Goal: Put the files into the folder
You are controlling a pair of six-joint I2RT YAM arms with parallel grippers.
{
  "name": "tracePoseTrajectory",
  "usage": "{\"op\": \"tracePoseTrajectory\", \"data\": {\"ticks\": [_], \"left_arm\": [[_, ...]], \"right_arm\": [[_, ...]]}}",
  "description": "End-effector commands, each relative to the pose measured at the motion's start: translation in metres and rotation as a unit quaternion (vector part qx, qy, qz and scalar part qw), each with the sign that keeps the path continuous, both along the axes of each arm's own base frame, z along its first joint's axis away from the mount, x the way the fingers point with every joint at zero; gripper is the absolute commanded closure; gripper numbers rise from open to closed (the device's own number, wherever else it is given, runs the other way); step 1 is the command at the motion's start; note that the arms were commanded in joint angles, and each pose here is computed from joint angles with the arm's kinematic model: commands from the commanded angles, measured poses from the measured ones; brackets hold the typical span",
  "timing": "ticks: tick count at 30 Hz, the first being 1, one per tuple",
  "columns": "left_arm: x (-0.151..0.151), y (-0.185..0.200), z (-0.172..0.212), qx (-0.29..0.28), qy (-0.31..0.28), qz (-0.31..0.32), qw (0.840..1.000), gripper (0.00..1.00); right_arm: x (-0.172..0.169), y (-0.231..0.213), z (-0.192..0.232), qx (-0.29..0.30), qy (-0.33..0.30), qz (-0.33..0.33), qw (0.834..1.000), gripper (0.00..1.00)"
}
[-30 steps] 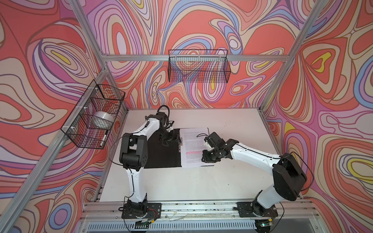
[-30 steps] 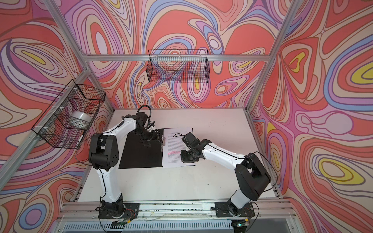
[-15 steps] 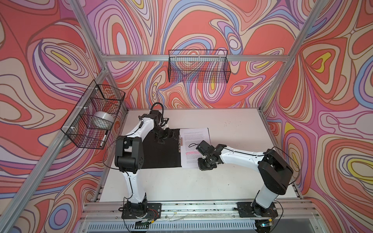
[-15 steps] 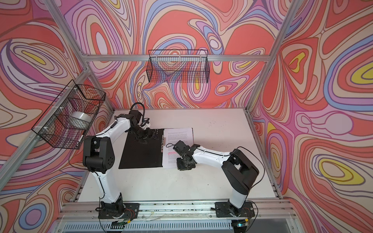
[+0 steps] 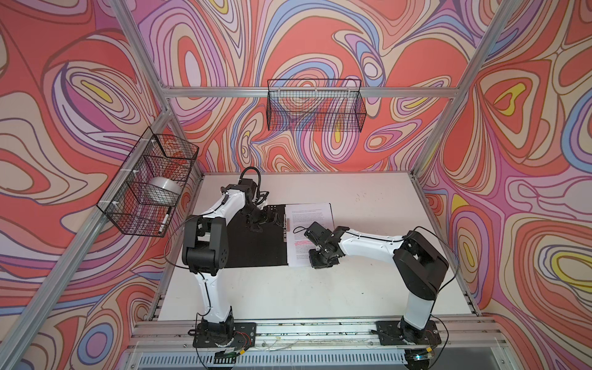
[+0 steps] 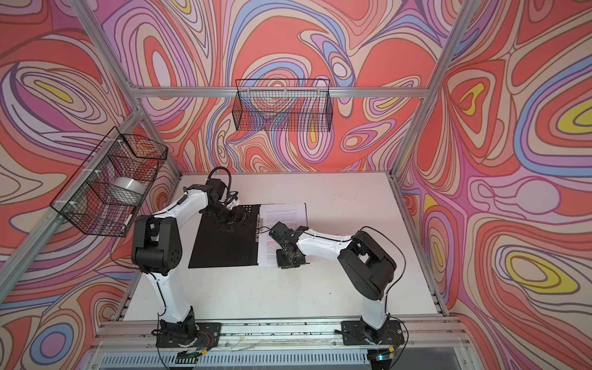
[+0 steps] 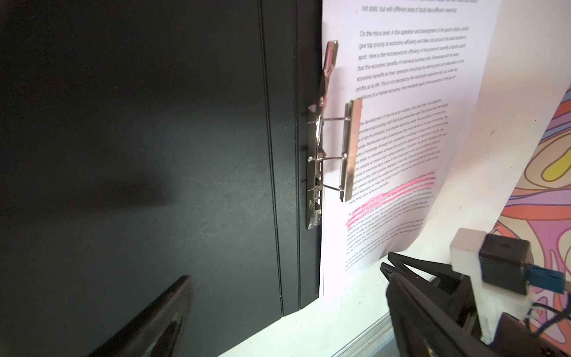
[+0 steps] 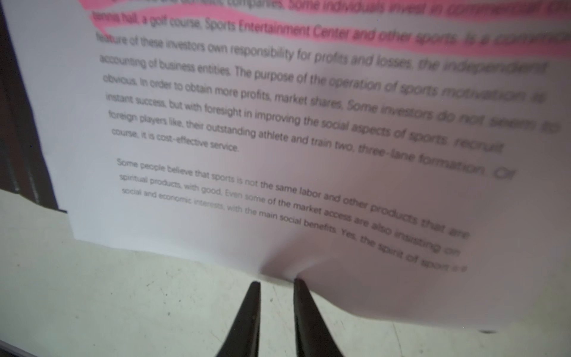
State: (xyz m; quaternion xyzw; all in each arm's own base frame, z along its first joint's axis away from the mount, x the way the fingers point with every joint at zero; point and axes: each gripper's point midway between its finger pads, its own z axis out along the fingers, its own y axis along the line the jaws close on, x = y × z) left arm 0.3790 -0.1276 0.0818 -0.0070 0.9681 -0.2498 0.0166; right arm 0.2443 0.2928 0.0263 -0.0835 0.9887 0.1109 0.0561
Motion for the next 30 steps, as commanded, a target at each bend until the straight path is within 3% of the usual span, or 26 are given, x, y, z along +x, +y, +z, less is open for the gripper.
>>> {"op": "tracePoseTrajectory", "data": {"ticks": [1,6,19,30], "left_arm": [[-0.001,-0.002,-0.002,-0.007,-0.001,-0.007,1.0,0.03],[-0.002,-0.002,-0.006,-0.008,0.004,-0.006,1.0,0.03],[-0.008,0.01,-0.016,-0.002,0.015,0.019,1.0,0.03],[-0.011,0.01,-0.02,-0.01,0.023,0.019,1.0,0.03]], "right_arm": [[0.008,0.004,0.004,-0.009,-0.013,0.005,1.0,0.79],[0.008,0.011,0.014,-0.001,-0.016,0.012,1.0,0.79],[-0.028,0.09,0.019,0.095,0.018,0.089,0.991,0.79],[-0.028,0.108,0.0,0.082,0.027,0.102,0.991,0.79]]}}
